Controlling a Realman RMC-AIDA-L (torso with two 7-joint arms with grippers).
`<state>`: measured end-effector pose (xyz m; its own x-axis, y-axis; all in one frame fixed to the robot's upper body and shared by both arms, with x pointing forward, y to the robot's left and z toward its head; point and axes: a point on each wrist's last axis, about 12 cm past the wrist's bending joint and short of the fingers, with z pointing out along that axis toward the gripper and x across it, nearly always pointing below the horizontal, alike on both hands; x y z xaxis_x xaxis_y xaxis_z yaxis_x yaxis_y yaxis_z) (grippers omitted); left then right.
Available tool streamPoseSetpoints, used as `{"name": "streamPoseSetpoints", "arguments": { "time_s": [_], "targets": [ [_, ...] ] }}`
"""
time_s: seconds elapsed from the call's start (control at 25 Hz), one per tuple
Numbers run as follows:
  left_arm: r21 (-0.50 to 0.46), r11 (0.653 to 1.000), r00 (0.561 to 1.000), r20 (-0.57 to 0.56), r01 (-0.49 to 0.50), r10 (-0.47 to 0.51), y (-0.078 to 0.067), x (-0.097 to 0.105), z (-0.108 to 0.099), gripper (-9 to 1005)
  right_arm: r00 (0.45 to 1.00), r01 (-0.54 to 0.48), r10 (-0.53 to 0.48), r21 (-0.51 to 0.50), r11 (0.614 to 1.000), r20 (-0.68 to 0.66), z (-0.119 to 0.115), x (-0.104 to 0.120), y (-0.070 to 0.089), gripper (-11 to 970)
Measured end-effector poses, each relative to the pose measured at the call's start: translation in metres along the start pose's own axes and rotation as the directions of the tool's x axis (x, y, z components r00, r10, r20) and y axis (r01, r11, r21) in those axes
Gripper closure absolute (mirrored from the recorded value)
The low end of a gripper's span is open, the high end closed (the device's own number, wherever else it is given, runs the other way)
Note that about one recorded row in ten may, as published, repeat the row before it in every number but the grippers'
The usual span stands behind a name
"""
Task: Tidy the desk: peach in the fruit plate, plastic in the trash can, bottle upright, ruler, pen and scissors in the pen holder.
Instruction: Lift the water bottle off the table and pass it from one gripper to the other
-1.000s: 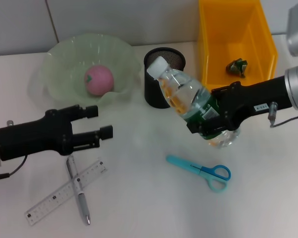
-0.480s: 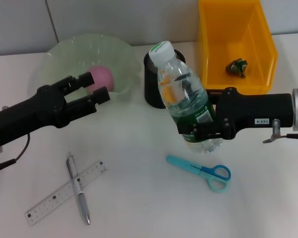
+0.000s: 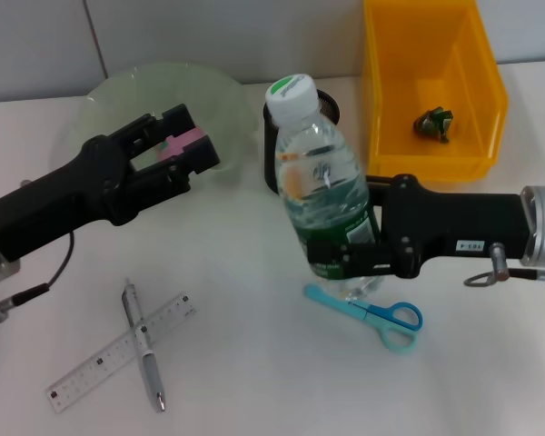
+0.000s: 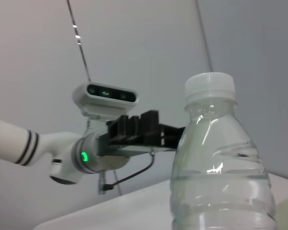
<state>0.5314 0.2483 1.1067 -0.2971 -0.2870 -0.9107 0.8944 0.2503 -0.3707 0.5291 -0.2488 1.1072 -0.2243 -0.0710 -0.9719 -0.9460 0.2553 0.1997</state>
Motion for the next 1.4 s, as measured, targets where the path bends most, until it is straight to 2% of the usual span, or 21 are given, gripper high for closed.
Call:
{"name": "streamPoseSetpoints", "arguments": {
  "time_s": [0.08,0.16,0.52,1.4],
  "targets": [
    [0.000,1.000,1.000,0.000,0.000,0.000,0.000,0.000,0.000,183,1.000,0.003,-0.003,-0.020,1.000,0.006,0.002,0.001,0.002,193],
    [0.038,0.999,1.000,0.022,0.004,-0.005,-0.003,0.004,0.008,183,1.000,0.004,-0.004,-0.032,0.999,0.009,0.003,0.002,0.003,193],
    [0.126,0.991,0.999,0.010,-0.036,0.035,-0.011,0.007,0.017,184,1.000,-0.011,0.011,-0.059,0.998,0.002,0.010,0.004,0.003,194],
    [0.139,0.990,0.999,0.007,-0.040,0.040,-0.009,0.008,0.029,183,0.999,-0.029,0.027,-0.112,0.993,-0.018,0.021,0.006,0.006,194]
  ]
}}
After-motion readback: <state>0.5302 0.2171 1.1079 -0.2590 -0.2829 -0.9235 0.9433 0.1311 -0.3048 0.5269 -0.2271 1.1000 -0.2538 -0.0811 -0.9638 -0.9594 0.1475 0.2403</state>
